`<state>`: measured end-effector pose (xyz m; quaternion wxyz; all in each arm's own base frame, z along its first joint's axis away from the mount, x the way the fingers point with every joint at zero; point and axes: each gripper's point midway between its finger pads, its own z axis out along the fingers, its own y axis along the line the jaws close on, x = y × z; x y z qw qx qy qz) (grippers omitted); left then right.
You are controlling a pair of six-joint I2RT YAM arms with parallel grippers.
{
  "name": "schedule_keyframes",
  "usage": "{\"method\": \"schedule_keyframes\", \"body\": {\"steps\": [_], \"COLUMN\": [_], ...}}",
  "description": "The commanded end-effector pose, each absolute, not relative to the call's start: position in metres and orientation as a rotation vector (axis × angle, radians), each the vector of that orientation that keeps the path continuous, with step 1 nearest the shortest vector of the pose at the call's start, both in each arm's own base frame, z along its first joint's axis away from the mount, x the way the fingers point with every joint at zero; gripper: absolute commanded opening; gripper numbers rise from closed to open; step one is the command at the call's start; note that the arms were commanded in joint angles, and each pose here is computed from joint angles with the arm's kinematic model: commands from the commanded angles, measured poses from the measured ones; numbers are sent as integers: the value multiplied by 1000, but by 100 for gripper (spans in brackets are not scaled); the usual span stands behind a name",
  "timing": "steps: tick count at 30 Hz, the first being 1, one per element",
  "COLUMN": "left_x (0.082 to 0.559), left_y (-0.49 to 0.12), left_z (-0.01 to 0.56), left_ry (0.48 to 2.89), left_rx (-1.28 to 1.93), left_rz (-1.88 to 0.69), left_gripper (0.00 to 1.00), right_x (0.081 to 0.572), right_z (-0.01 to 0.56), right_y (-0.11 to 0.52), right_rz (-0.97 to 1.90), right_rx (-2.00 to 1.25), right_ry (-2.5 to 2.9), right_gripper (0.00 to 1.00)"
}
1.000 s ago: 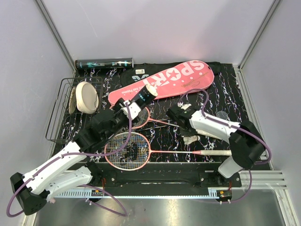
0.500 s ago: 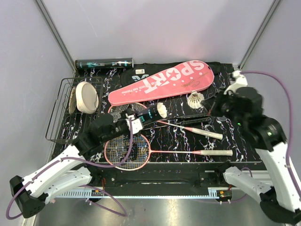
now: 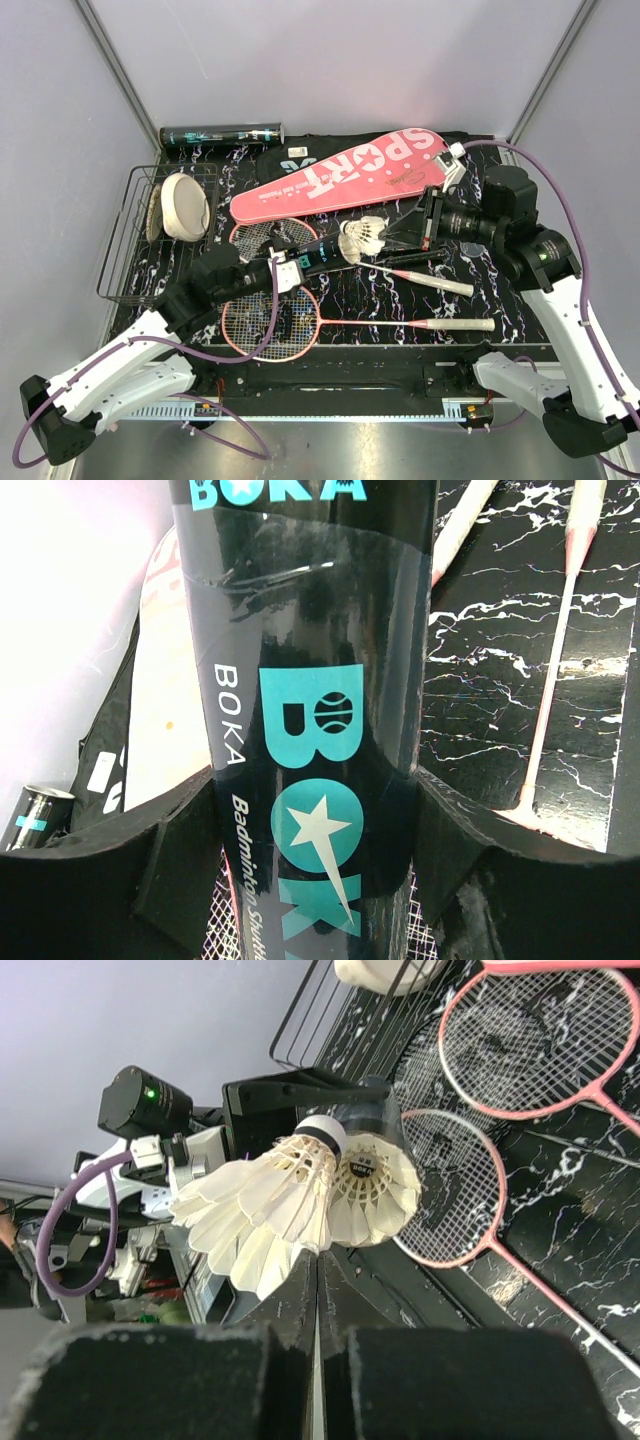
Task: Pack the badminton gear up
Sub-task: Place the shuttlecock at the shuttle tube.
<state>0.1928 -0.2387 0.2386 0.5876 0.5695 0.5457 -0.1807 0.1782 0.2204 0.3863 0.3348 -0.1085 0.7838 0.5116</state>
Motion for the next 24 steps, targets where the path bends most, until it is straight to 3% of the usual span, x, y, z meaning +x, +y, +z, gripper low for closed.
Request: {"method": "schedule_keyframes", "body": {"steps": [1,14,24], "left_x": [194,196,180], "left_y": [-243,-243,-249], "left_z": [272,278,280], "left_ry": [1139,1119,1062], "left_rx": [1273,1251,1300], "left_rz": [-409,-403,-471], "left_gripper": [0,0,0], "right_x": [161,148,177], "right_z": [397,374,349], "right_y": [223,221,232], "right_rz": [1421,1433,1413], "right_rx": [-364,-406,-372], "right_ry": [1996,2075,2153], "right_gripper": [0,0,0]}}
